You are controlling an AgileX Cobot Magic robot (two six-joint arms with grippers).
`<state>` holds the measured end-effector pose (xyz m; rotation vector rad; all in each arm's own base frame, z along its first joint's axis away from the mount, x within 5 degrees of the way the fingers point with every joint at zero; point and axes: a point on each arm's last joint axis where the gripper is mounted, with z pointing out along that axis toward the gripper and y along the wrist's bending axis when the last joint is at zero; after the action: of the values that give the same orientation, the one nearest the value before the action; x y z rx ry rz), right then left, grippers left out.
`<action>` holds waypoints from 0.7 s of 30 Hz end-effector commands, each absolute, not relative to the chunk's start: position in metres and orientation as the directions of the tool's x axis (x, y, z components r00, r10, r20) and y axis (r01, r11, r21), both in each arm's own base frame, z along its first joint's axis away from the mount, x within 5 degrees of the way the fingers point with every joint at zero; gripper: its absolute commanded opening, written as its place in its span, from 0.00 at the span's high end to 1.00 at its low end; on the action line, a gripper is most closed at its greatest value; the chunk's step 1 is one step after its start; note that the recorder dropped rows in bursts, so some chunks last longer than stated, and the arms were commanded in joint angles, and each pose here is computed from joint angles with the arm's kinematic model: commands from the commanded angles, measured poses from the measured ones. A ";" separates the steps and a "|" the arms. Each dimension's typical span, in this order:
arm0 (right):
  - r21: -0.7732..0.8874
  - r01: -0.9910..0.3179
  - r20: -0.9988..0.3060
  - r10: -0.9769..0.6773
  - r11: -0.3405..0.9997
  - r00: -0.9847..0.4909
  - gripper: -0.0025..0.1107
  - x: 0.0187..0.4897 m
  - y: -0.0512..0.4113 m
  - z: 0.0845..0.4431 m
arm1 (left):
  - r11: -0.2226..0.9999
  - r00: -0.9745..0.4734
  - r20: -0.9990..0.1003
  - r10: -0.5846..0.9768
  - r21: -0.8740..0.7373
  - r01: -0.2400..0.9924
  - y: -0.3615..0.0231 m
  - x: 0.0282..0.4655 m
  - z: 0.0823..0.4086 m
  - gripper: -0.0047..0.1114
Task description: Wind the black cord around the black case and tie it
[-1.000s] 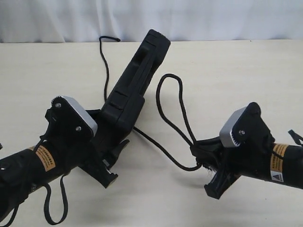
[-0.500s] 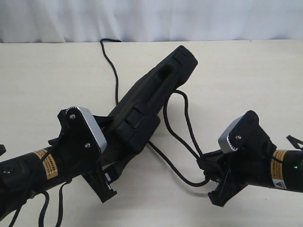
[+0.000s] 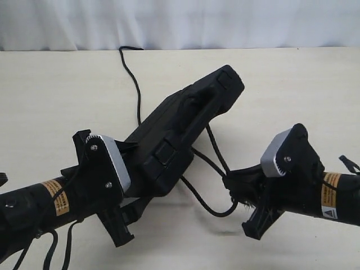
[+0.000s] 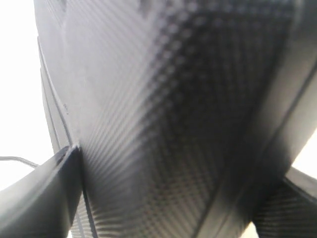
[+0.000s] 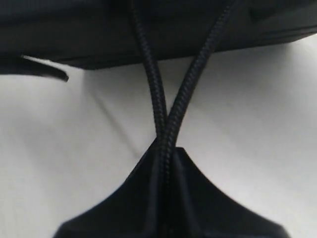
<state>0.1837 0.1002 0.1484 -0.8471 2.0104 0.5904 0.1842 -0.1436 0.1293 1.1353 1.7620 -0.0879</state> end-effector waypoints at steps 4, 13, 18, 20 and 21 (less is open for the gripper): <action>0.136 -0.732 -0.928 -0.173 0.667 -0.330 0.94 0.190 0.105 0.165 | 0.377 0.009 -0.685 0.728 0.412 0.829 -0.149 0.172 0.119 0.96; 0.146 -0.724 -0.922 -0.172 0.674 -0.346 0.94 0.190 0.105 0.164 | 0.302 0.078 -0.681 0.728 0.420 0.856 -0.153 0.167 0.119 0.53; 0.146 -0.724 -0.922 -0.172 0.674 -0.346 0.94 0.190 0.105 0.164 | 0.344 0.089 -0.727 0.681 0.424 0.837 -0.156 0.170 0.125 0.36; 0.146 -0.724 -0.922 -0.172 0.674 -0.346 0.94 0.190 0.105 0.164 | 0.424 0.028 -0.788 0.615 0.360 0.831 -0.156 0.170 0.133 0.31; 0.146 -0.724 -0.922 -0.172 0.674 -0.346 0.94 0.190 0.105 0.164 | 0.457 -0.006 -0.810 0.586 0.325 0.828 -0.156 0.170 0.136 0.29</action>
<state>0.1885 0.1038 0.1603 -0.7199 1.8947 0.6683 0.1759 -0.1541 0.1321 1.2974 1.6438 -0.1978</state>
